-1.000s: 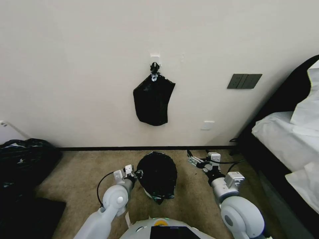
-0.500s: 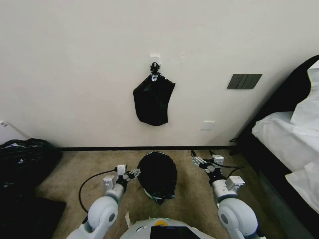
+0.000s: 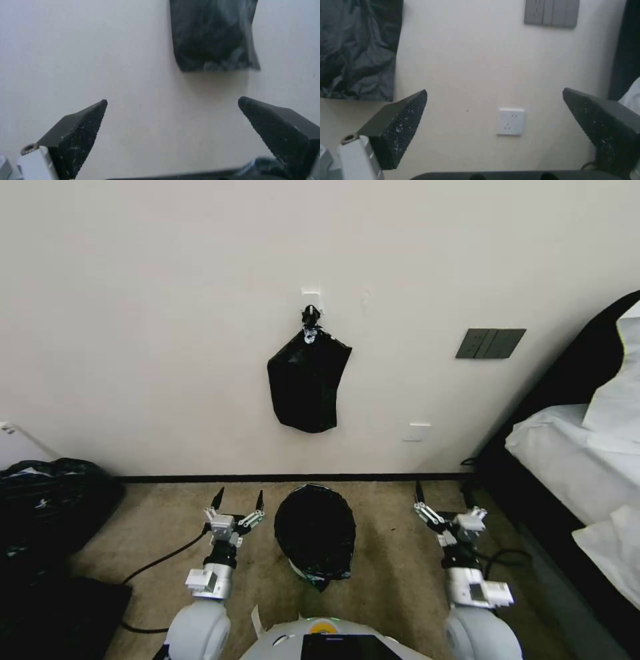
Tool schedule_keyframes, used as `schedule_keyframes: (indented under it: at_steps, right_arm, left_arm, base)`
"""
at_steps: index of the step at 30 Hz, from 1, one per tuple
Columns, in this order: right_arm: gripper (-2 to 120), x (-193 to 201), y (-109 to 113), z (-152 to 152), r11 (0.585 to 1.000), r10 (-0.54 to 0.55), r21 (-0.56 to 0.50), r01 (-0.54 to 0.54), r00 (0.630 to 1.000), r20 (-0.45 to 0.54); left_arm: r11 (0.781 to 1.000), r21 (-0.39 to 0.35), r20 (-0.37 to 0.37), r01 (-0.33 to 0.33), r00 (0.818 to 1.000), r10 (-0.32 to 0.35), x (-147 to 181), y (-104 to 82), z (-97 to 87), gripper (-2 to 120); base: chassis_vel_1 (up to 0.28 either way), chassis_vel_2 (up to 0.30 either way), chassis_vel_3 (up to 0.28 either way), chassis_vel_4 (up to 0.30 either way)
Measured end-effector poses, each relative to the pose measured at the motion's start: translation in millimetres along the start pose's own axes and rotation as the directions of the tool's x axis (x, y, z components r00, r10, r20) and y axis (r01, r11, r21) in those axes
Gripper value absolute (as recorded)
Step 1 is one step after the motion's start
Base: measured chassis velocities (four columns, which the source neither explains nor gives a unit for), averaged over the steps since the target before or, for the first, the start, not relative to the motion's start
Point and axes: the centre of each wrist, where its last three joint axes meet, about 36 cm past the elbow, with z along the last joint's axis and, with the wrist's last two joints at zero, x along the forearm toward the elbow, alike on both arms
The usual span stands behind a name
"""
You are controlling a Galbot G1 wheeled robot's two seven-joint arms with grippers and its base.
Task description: Place a trash bag onto the trash bin.
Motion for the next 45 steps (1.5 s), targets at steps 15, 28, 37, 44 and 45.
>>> schedule_keyframes:
  at_steps: [15, 28, 37, 44, 45]
  right_arm:
    - [100, 29.7, 32.9, 5.0, 0.997, -0.046, -0.061, 0.045, 0.999, -0.015]
    - [100, 28.7, 32.9, 4.3, 0.997, -0.046, -0.061, 0.045, 0.999, -0.018]
    - [100, 28.4, 32.7, 4.1, 0.997, -0.045, -0.062, 0.044, 0.999, -0.019]
    - [100, 28.2, 32.7, 3.9, 0.997, -0.045, -0.062, 0.044, 0.999, -0.019]
    - [100, 28.2, 32.6, 3.9, 0.997, -0.045, -0.062, 0.044, 0.999, -0.019]
  left_arm:
    - [0.999, -0.04, 0.089, -0.013, 0.996, 0.017, 14.5, -16.4, 7.4, 100]
    - [0.999, -0.036, 0.086, -0.011, 0.996, 0.014, 14.0, -16.4, 7.5, 100]
    - [0.999, -0.034, 0.083, -0.01, 0.996, 0.013, 13.9, -16.5, 7.4, 100]
    - [0.999, -0.034, 0.081, -0.01, 0.997, 0.012, 13.9, -16.4, 7.5, 100]
    - [0.999, -0.034, 0.081, -0.01, 0.997, 0.012, 13.9, -16.4, 7.5, 100]
  base:
    - [0.0, 0.0, 0.0, 0.0]
    - [0.0, 0.0, 0.0, 0.0]
    - [0.0, 0.0, 0.0, 0.0]
    - [0.0, 0.0, 0.0, 0.0]
    - [0.0, 0.0, 0.0, 0.0]
